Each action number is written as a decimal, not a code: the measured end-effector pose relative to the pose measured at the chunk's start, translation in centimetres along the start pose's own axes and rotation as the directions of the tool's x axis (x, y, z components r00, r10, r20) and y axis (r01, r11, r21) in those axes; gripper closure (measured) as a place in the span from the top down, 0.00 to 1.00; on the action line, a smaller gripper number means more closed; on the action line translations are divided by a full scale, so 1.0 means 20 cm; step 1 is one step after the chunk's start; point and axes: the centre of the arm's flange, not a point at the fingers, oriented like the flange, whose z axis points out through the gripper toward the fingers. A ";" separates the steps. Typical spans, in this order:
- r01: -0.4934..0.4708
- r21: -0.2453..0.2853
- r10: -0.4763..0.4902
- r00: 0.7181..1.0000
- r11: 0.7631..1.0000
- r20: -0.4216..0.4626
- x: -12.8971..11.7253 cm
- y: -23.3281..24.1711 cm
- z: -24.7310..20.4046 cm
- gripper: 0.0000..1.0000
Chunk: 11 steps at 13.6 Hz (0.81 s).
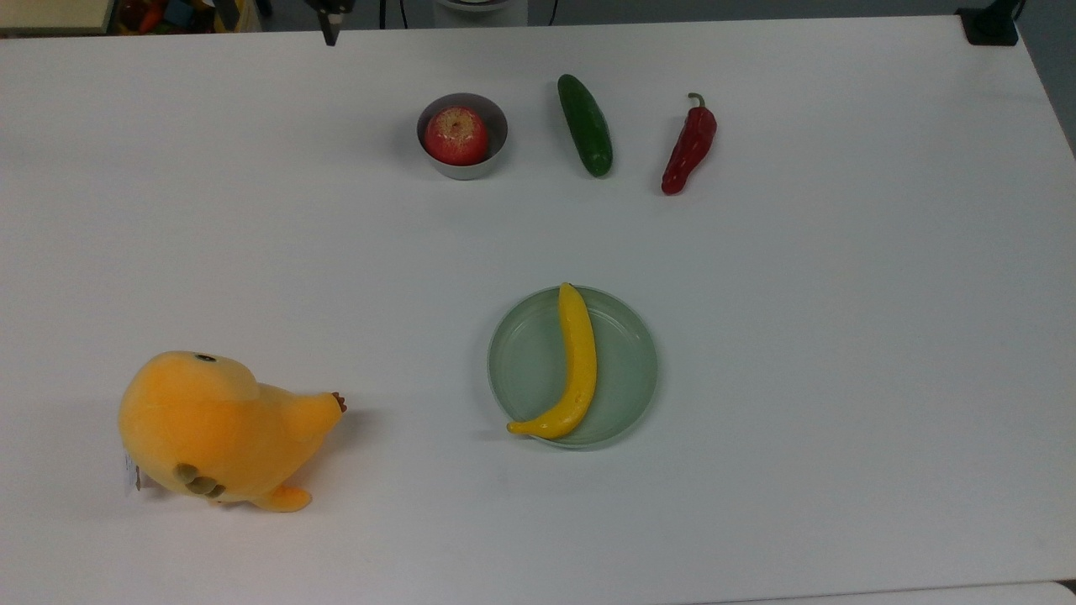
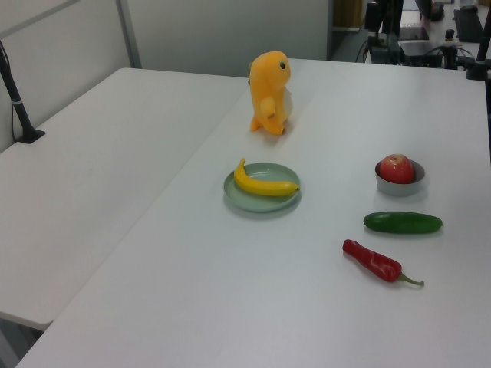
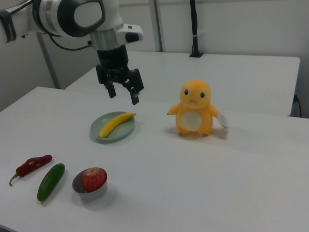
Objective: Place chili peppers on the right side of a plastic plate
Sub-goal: 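Move the open gripper over the red chili pepper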
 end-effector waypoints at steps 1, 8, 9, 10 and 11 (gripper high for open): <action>-0.004 0.000 0.004 1.000 1.000 -0.003 0.00 -0.05 0.00 1.00; 0.029 0.011 -0.029 1.000 1.000 0.000 -0.09 -0.75 -0.01 1.00; 0.043 0.011 -0.043 0.999 0.999 0.010 -0.13 -0.86 0.01 1.00; 0.057 0.009 -0.057 0.998 0.998 0.024 -0.18 -0.96 0.03 1.00; 0.073 0.004 -0.073 0.996 0.997 0.043 -0.23 -1.05 0.07 1.00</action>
